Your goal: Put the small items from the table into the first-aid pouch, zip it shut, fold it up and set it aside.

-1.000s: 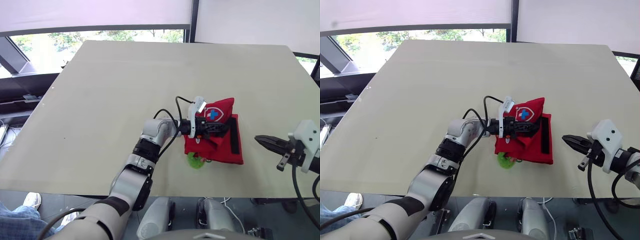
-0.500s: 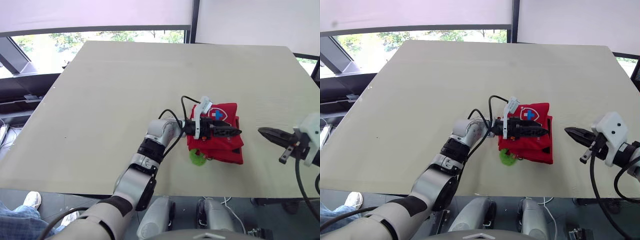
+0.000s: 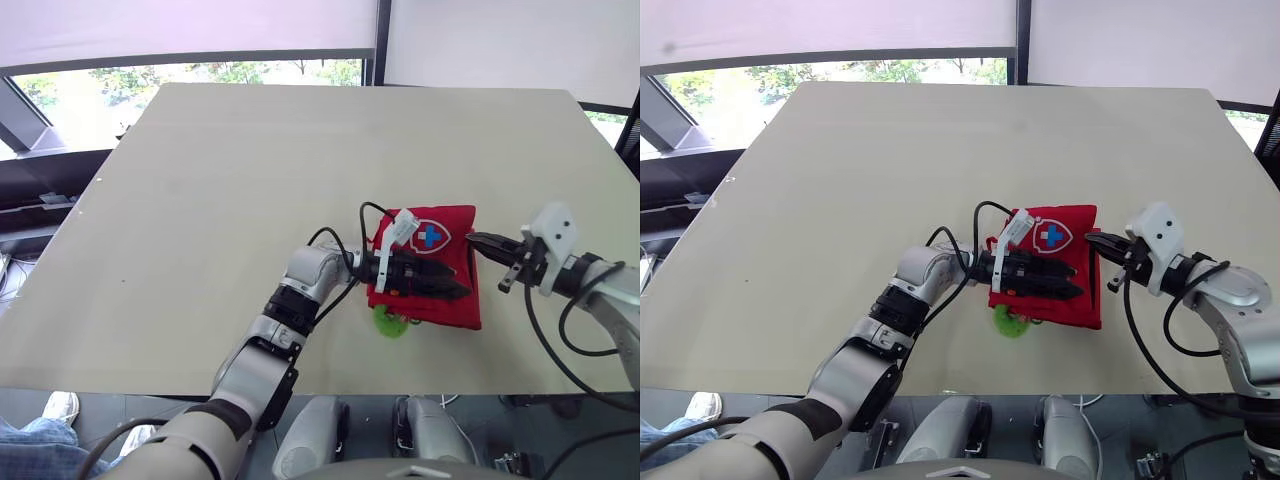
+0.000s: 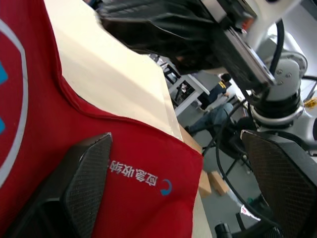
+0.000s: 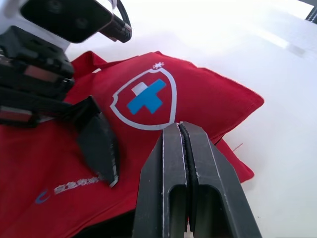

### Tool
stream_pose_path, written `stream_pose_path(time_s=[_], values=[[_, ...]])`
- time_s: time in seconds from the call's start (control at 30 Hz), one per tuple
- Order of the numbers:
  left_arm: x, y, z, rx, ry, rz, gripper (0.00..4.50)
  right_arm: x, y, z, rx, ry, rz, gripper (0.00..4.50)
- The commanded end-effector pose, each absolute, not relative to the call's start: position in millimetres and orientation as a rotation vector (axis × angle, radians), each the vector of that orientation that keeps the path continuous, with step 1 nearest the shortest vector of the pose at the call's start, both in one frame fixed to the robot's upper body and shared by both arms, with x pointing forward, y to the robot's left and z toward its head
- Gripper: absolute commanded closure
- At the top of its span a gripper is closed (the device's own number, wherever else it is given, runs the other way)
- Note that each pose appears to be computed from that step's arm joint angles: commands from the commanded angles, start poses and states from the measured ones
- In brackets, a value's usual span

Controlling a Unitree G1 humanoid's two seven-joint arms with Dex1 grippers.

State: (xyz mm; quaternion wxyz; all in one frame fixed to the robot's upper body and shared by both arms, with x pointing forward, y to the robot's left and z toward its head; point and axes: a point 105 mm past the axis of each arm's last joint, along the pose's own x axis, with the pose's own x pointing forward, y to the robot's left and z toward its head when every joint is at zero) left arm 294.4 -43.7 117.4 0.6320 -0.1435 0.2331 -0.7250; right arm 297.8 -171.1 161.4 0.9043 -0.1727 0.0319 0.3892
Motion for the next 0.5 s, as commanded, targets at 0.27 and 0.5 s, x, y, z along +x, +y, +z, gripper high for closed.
stream_pose_path(time_s=[0.27, 0.5], values=[[283, -43, 104, -0.299, 0.571, -1.695, 0.03, 320, -160, 138, -0.470, 0.100, 0.817, 4.50], [278, -26, 120, -0.262, 0.487, -1.770, 0.03, 317, -194, 96, -0.451, 0.300, 0.710, 4.50]])
